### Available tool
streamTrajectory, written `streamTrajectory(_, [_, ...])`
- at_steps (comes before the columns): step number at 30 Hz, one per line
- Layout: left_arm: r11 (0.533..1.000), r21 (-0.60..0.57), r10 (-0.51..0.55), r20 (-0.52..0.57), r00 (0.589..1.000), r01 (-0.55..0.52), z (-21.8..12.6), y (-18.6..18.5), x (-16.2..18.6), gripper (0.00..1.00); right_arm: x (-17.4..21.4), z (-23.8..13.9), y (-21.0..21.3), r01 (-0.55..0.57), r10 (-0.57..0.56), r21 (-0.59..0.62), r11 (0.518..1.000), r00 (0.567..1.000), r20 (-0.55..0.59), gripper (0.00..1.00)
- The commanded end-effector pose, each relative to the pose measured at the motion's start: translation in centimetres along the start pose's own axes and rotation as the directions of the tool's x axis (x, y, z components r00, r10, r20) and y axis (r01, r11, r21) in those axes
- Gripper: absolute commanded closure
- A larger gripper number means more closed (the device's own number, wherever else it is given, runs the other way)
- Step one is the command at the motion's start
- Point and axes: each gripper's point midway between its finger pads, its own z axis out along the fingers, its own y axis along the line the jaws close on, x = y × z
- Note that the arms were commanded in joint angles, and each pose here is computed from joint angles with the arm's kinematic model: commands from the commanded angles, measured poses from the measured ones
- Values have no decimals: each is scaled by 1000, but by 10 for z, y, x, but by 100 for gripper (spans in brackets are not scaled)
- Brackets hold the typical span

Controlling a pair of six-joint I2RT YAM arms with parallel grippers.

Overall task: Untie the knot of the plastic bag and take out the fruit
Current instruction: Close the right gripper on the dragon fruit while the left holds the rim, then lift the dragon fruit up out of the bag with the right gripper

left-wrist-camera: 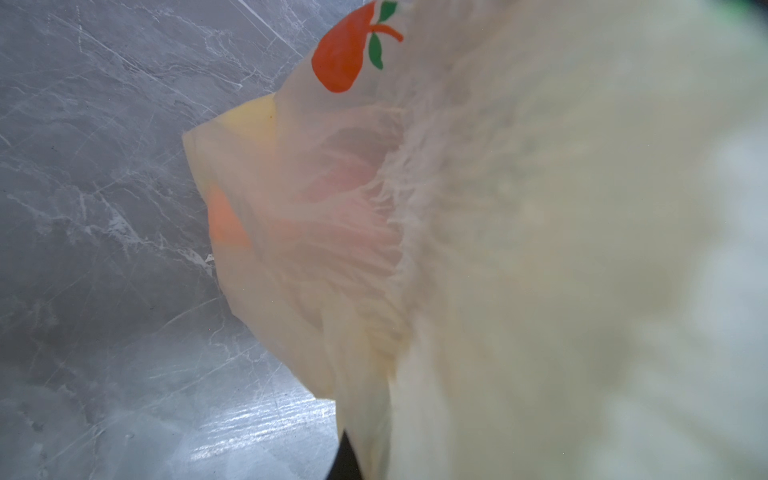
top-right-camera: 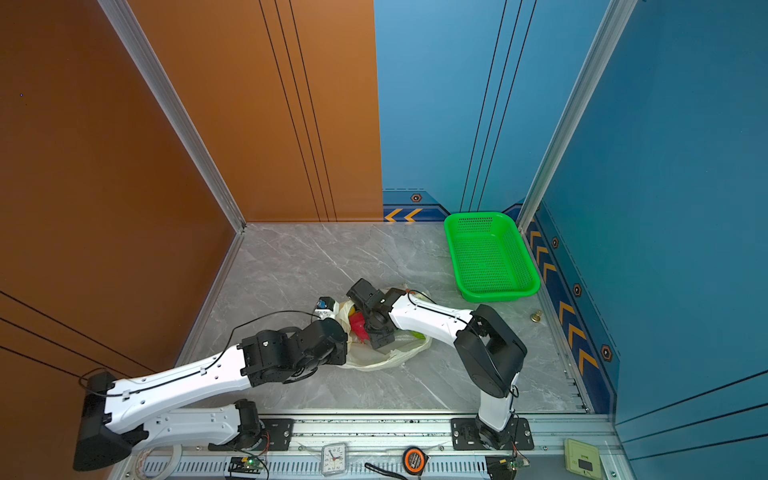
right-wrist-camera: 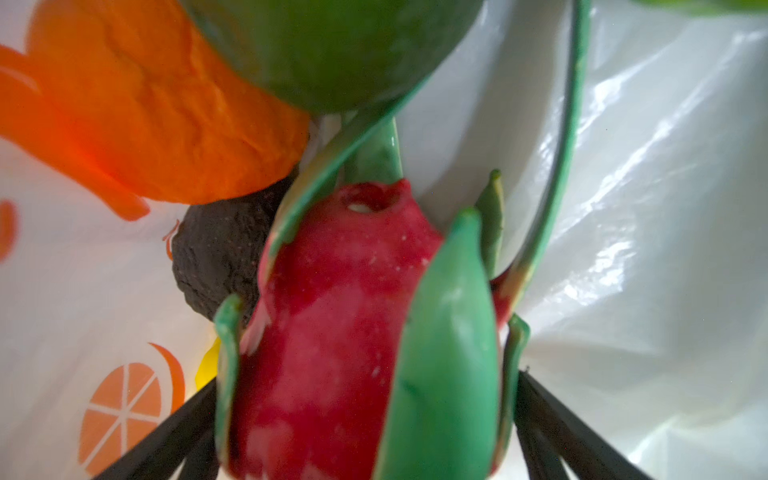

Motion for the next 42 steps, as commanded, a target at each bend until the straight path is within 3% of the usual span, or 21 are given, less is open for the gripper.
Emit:
streamTrajectory(1, [1000, -6, -8, 6, 1000, 8, 0, 1, 0, 100, -3, 20, -23, -6, 5, 91, 996, 1000, 18, 0])
streamTrajectory(15, [1000, 0, -18, 18, 1000, 18, -4, 6, 0, 100, -11, 16, -35, -33, 30, 70, 997, 998, 54, 29])
streamTrajectory(23, [1000, -3, -14, 9, 1000, 14, -3, 8, 3, 100, -8, 2, -14, -33, 33, -16, 999, 999, 35, 47])
streamTrajectory(35, [1000, -13, -10, 6, 1000, 10, -1, 14, 6, 100, -11, -25, -2, 13, -9, -94, 995, 999, 41, 67])
streamTrajectory(42, [1000, -15, -6, 7, 1000, 7, -1, 16, 6, 100, -9, -38, 6, 45, -41, -138, 989, 999, 28, 71])
